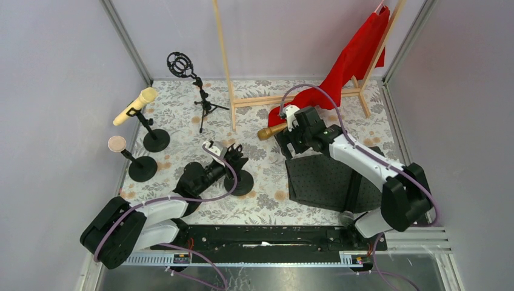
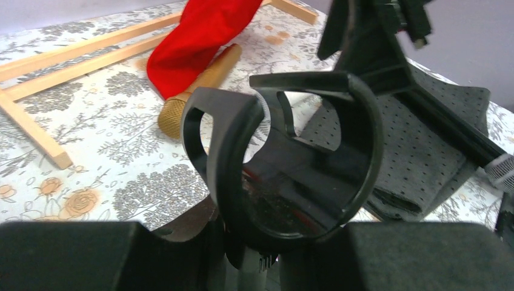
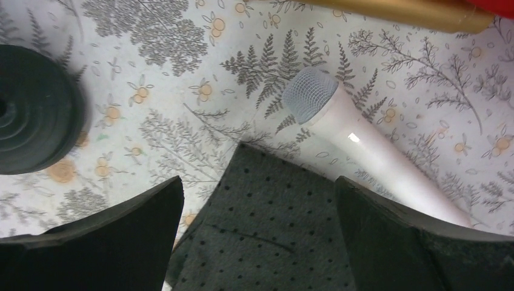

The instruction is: Attach the microphones to the stand

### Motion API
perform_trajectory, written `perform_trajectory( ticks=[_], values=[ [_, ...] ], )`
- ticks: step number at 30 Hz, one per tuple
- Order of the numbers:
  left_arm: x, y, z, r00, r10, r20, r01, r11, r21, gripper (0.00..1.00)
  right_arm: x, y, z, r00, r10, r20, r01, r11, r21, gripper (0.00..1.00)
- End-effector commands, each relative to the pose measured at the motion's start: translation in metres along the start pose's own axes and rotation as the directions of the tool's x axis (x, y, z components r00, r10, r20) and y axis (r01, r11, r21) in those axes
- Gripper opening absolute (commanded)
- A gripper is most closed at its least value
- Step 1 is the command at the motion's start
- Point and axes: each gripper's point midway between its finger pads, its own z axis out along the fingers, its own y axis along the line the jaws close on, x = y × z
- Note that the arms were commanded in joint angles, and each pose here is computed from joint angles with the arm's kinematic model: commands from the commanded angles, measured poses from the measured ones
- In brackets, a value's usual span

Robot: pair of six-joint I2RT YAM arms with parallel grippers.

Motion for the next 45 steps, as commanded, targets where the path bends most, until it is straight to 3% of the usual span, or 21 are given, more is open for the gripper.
perform_trajectory(
  ticks=[1, 8, 14, 19, 27, 33, 41, 45],
  values=[
    [-0.038, -0.024, 0.003, 0.987, 0.037, 0.156, -0.055, 0.992, 0.112, 0.0, -0.013, -0.009, 0.011, 0.983, -0.183, -0.013, 0.183, 0.983, -0.021, 1.0],
    [-0.037, -0.028, -0.001, 0.987, 0.046, 0.157, -0.065, 0.991, 0.119, 0.0, -0.03, -0.021, 0.042, 0.867, -0.497, 0.021, 0.498, 0.866, -0.052, 1.0],
    [-0.037, -0.033, -0.008, 0.981, 0.048, 0.186, -0.075, 0.987, 0.141, 0.0, -0.049, -0.018, 0.063, 0.746, -0.663, 0.06, 0.661, 0.728, -0.182, 1.0],
    [-0.035, -0.039, -0.016, 0.974, 0.056, 0.218, -0.094, 0.981, 0.167, 0.01, -0.059, -0.01, 0.078, 0.641, -0.755, 0.135, 0.758, 0.596, -0.264, 1.0],
    [-0.026, -0.042, -0.019, 0.976, 0.047, 0.212, -0.089, 0.977, 0.192, 0.08, -0.049, -0.005, 0.107, 0.53, -0.832, 0.161, 0.806, 0.436, -0.4, 1.0],
    [-0.026, -0.039, -0.021, 0.975, 0.047, 0.217, -0.085, 0.982, 0.171, 0.13, -0.06, -0.013, 0.127, 0.486, -0.858, 0.167, 0.829, 0.391, -0.399, 1.0],
    [-0.024, -0.037, -0.02, 0.976, 0.048, 0.211, -0.084, 0.982, 0.167, 0.14, -0.064, -0.013, 0.154, 0.483, -0.857, 0.182, 0.824, 0.373, -0.427, 1.0],
    [-0.023, -0.033, -0.021, 0.978, 0.037, 0.207, -0.067, 0.987, 0.143, 0.23, -0.048, -0.013, 0.165, 0.488, -0.858, 0.161, 0.798, 0.363, -0.482, 1.0]
  ],
)
